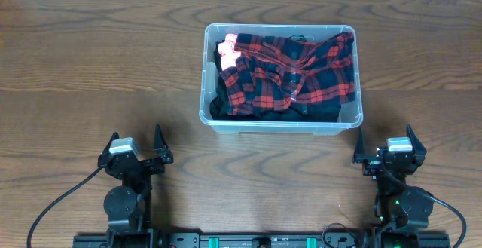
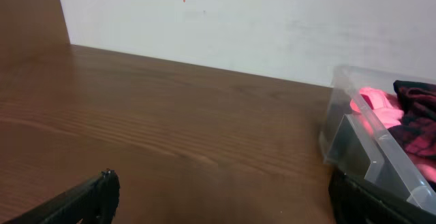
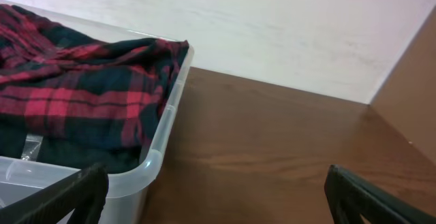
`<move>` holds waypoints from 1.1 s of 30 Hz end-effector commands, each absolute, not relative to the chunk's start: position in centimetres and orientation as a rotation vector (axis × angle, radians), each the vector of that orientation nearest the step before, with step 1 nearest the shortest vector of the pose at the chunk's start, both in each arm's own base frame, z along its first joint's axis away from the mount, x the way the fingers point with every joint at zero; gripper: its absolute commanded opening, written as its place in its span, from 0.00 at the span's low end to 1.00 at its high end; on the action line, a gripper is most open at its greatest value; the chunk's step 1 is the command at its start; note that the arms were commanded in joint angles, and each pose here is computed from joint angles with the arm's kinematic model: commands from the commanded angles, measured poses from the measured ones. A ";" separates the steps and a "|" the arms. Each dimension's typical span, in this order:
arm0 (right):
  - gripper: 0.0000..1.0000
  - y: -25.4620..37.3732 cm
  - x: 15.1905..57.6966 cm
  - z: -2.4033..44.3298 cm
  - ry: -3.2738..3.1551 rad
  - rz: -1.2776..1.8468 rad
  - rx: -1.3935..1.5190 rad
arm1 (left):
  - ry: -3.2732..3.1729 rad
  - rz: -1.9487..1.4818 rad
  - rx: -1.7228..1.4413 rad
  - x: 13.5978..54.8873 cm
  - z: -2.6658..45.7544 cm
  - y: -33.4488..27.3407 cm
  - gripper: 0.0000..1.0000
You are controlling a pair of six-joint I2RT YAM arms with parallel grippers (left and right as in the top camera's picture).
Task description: Pack container
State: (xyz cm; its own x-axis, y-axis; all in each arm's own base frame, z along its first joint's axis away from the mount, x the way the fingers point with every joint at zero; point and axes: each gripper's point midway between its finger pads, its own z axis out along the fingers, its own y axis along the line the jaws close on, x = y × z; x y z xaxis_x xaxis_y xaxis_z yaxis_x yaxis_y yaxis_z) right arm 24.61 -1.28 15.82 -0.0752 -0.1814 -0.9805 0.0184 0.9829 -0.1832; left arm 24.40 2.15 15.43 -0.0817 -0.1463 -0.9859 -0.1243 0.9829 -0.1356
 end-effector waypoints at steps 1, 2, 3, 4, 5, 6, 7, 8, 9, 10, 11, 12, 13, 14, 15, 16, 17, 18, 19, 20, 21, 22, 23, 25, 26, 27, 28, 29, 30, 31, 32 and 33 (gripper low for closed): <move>0.99 -1.1 24.6 15.8 1.639 -0.171 -0.137 | 1.708 -0.002 -0.205 24.3 13.8 2.2 0.98; 0.99 -1.1 24.6 15.8 1.639 -0.172 -0.137 | 1.707 -0.002 -0.205 24.3 13.8 2.2 0.98; 0.99 -1.1 24.6 15.8 1.639 -0.172 -0.137 | 1.707 -0.002 -0.205 24.3 13.8 2.2 0.98; 0.99 -1.1 24.6 15.8 1.639 -0.172 -0.137 | 1.708 -0.002 -0.205 24.3 13.8 2.2 0.98; 0.99 -1.1 24.6 15.8 1.639 -0.171 -0.137 | 1.708 -0.002 -0.205 24.3 13.8 2.2 0.98; 0.99 -1.1 24.6 15.8 1.639 -0.172 -0.136 | 1.708 -0.002 -0.205 24.3 13.8 2.2 0.98; 0.99 -1.1 24.6 15.8 1.639 -0.172 -0.137 | 1.708 -0.002 -0.205 24.3 13.8 2.2 0.98; 0.99 -1.1 24.6 15.8 1.639 -0.172 -0.137 | 1.708 -0.002 -0.205 24.3 13.8 2.2 0.98; 0.99 -1.1 24.6 15.8 1.639 -0.172 -0.137 | 1.708 -0.002 -0.205 24.3 13.8 2.2 0.98; 0.99 -1.1 24.6 15.8 1.639 -0.172 -0.137 | 1.708 -0.002 -0.205 24.3 13.8 2.2 0.98; 0.99 -1.1 24.6 15.8 1.639 -0.171 -0.137 | 1.708 -0.002 -0.205 24.3 13.8 2.2 0.98; 0.99 -1.1 24.6 15.8 1.639 -0.171 -0.137 | 1.708 -0.002 -0.205 24.3 13.8 2.2 0.98; 0.99 -1.1 24.6 15.8 1.639 -0.172 -0.137 | 1.708 -0.002 -0.205 24.3 13.8 2.2 0.98; 0.99 -1.1 24.6 15.8 1.639 -0.171 -0.137 | 1.708 -0.003 -0.205 24.3 13.8 2.2 0.98; 0.99 -1.1 24.6 15.8 1.639 -0.171 -0.137 | 1.708 -0.004 -0.203 24.3 13.8 2.2 0.98; 0.99 -1.1 24.6 15.8 1.639 -0.171 -0.137 | 1.708 -0.007 -0.200 24.3 13.8 2.1 0.98; 0.99 -1.1 24.6 15.8 1.639 -0.172 -0.136 | 1.709 -0.009 -0.197 24.3 13.8 2.0 0.98; 0.99 -1.1 24.6 15.8 1.639 -0.171 -0.137 | 1.709 -0.012 -0.194 24.3 13.8 1.9 0.98; 0.99 -1.1 24.6 15.8 1.639 -0.172 -0.137 | 1.709 -0.015 -0.191 24.3 13.8 1.8 0.98; 0.99 -1.1 24.6 15.8 1.639 -0.172 -0.136 | 1.710 -0.017 -0.189 24.3 13.8 1.7 0.98; 0.99 -1.1 24.6 15.8 1.639 -0.171 -0.137 | 1.709 -0.016 -0.189 24.3 13.8 1.8 0.98; 0.99 -1.1 24.6 15.8 1.639 -0.172 -0.136 | 1.709 -0.016 -0.189 24.3 13.8 1.8 0.98; 0.99 -1.1 24.6 15.8 1.639 -0.172 -0.136 | 1.709 -0.016 -0.189 24.3 13.8 1.8 0.98; 0.99 -1.1 24.6 15.8 1.639 -0.172 -0.137 | 1.709 -0.016 -0.189 24.3 13.8 1.8 0.98; 0.99 -1.1 24.6 15.8 1.639 -0.172 -0.136 | 1.709 -0.016 -0.189 24.3 13.8 1.8 0.98; 0.99 -1.1 24.6 15.8 1.639 -0.172 -0.137 | 1.709 -0.016 -0.189 24.3 13.8 1.8 0.98; 0.99 -1.1 24.6 15.8 1.639 -0.171 -0.137 | 1.709 -0.016 -0.189 24.3 13.8 1.8 0.98; 0.99 -1.1 24.6 15.8 1.639 -0.172 -0.137 | 1.709 -0.016 -0.189 24.3 13.8 1.8 0.98; 0.99 -1.1 24.6 15.8 1.639 -0.172 -0.137 | 1.709 -0.016 -0.189 24.3 13.8 1.8 0.98; 0.99 -1.1 24.6 15.8 1.639 -0.172 -0.137 | 1.709 -0.016 -0.189 24.3 13.8 1.8 0.98; 0.99 -1.1 24.6 15.8 1.639 -0.172 -0.137 | 1.709 -0.016 -0.189 24.3 13.8 1.8 0.98; 0.99 -1.1 24.6 15.8 1.639 -0.172 -0.137 | 1.709 -0.016 -0.189 24.3 13.8 1.8 0.98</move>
